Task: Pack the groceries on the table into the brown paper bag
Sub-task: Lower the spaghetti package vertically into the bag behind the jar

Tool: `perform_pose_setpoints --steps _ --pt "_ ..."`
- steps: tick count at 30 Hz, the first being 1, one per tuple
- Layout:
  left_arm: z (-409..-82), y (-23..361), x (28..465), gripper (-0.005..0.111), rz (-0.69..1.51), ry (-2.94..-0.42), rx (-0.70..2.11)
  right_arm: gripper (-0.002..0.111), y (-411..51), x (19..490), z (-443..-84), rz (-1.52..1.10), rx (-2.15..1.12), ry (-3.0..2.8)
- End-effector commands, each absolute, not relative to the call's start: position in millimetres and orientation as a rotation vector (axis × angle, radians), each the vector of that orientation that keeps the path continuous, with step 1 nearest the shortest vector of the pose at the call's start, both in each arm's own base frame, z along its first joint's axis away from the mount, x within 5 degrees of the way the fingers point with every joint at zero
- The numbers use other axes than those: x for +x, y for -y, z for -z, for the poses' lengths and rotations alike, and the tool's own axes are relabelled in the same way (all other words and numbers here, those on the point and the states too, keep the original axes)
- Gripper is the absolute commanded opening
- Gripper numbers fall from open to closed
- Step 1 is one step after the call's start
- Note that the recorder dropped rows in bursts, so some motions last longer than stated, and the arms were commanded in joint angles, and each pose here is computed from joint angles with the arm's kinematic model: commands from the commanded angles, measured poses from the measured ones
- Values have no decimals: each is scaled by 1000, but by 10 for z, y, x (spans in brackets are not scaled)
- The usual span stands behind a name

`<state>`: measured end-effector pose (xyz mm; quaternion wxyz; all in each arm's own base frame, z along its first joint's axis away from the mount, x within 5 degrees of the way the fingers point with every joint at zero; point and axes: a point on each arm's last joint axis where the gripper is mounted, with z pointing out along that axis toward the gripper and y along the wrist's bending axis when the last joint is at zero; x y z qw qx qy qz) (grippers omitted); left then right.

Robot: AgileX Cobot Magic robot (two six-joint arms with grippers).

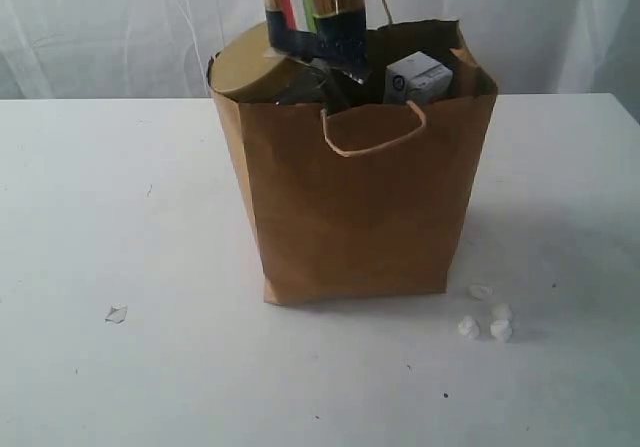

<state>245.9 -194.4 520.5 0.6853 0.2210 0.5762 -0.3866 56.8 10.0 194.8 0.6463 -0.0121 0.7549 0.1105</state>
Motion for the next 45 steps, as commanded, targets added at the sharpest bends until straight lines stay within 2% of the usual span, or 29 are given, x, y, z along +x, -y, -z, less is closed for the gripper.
perform_pose_setpoints --steps 1,14,27,35,45 --pt "-5249 2025 2529 0 892 -1283 477 0 -96 567 -1938 -241 -30 -1711" --pt "-5416 2431 2523 0 979 -1210 514 0 -96 567 -1938 -241 -30 -1711" --pt "-5504 2375 2565 0 966 -1202 418 0 -96 567 -1938 -241 -30 -1711" --pt "-5325 2530 2715 0 1015 -1266 373 0 -96 567 -1938 -241 -30 -1711" --pt "-5118 2649 2899 0 927 -1312 394 0 -96 567 -1936 -240 -30 -1713"
